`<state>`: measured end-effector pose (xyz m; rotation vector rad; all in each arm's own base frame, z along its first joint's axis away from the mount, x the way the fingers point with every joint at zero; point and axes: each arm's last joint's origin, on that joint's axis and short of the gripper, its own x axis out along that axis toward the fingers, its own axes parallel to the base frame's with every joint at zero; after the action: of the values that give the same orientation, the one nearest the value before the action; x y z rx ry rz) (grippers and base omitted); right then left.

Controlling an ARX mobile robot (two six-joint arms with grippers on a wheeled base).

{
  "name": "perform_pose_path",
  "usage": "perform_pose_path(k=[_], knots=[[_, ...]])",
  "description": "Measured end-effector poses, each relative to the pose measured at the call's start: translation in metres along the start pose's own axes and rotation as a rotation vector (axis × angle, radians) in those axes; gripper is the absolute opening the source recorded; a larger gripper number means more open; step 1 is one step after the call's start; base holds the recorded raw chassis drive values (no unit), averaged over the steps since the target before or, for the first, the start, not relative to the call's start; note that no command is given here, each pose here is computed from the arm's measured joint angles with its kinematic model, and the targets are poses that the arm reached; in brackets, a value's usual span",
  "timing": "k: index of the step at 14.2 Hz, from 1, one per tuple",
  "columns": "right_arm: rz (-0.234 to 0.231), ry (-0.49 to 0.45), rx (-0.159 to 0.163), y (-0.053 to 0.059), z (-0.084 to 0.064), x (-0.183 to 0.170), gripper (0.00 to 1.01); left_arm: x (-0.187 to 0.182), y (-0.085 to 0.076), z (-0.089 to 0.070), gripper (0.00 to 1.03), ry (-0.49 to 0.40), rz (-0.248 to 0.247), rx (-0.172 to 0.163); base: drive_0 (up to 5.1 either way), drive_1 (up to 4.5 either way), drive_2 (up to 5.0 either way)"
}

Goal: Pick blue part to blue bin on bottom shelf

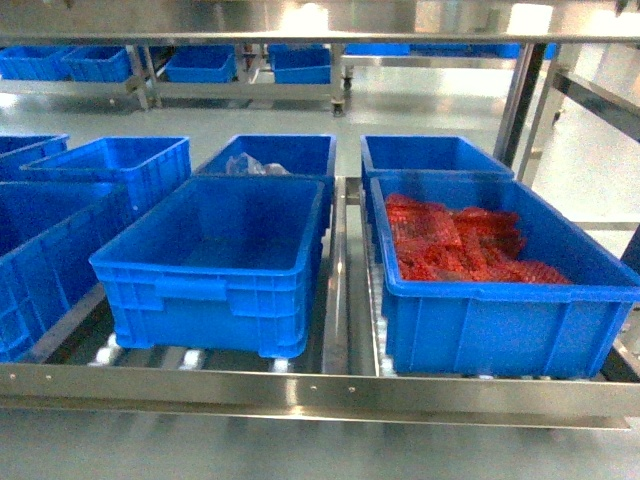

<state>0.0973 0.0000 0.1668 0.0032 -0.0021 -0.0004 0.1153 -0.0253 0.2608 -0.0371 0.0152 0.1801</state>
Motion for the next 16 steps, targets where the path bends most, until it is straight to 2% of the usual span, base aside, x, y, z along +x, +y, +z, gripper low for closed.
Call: perform_pose_path(k=[13,16], knots=[[0.000,0.001,0.000,0.0000,-0.0001,0.0000,0.98,0.0001,0.0000,-0.0006,0.44,0.003,0.000,0.002,0.0,0.00,0.0],[0.000,0.001,0.000,0.0000,-0.0001,0.0000,0.98,-0.0003,0.0002,0.0001,0.44,-0.002,0.000,-0.001,0.0,4.07,-4.1]])
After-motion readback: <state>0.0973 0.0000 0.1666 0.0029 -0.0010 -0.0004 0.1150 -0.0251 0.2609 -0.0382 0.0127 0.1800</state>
